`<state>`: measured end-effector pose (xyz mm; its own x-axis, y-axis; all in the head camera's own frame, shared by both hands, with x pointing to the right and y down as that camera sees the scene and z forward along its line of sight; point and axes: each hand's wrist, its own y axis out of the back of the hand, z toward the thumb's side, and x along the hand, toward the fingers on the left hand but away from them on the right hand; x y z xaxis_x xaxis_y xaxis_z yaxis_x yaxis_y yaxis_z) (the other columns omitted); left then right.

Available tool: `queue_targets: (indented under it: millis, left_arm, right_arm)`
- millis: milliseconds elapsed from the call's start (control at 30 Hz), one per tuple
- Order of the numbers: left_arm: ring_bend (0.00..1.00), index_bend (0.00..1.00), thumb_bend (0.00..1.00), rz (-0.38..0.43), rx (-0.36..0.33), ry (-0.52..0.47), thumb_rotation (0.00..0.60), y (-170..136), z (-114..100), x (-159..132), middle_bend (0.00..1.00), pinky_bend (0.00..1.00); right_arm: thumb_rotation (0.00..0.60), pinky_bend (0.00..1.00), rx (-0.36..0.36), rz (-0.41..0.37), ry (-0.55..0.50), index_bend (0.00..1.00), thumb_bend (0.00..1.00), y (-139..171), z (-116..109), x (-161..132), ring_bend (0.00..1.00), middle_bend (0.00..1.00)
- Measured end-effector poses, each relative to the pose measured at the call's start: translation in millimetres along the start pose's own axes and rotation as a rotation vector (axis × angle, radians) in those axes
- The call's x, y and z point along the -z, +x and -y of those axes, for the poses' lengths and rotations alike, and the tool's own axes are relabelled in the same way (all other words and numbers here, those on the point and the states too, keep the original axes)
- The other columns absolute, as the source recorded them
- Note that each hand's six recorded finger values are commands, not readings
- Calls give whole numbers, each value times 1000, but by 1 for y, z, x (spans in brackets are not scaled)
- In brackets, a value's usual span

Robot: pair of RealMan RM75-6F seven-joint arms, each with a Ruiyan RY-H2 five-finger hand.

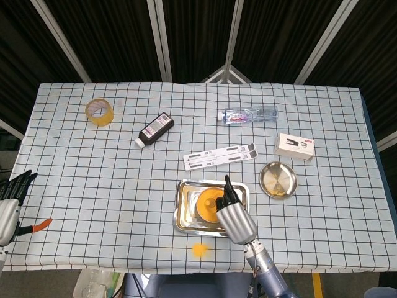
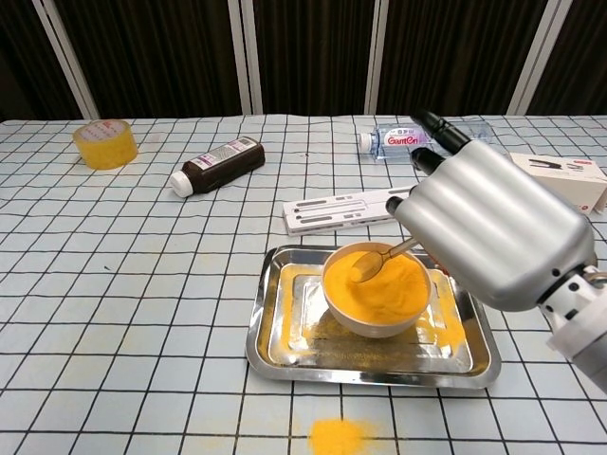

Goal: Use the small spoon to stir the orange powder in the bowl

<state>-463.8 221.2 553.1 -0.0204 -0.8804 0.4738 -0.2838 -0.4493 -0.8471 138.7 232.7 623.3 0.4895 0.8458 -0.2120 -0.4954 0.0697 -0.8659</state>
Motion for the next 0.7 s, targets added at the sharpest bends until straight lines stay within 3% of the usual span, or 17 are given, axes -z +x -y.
queue_targets:
  millis: [400,700]
  left_arm:
    - [0,0,0,-2,1,0,600,0,0,0,0,0]
    - [0,0,0,-2,1,1,600,0,0,0,0,0]
  right_arm:
    - [600,0,35,-86,120,699,635,6,12,-11,265,615]
    - [600,0,45,-98,166,699,636,6,17,-11,265,616]
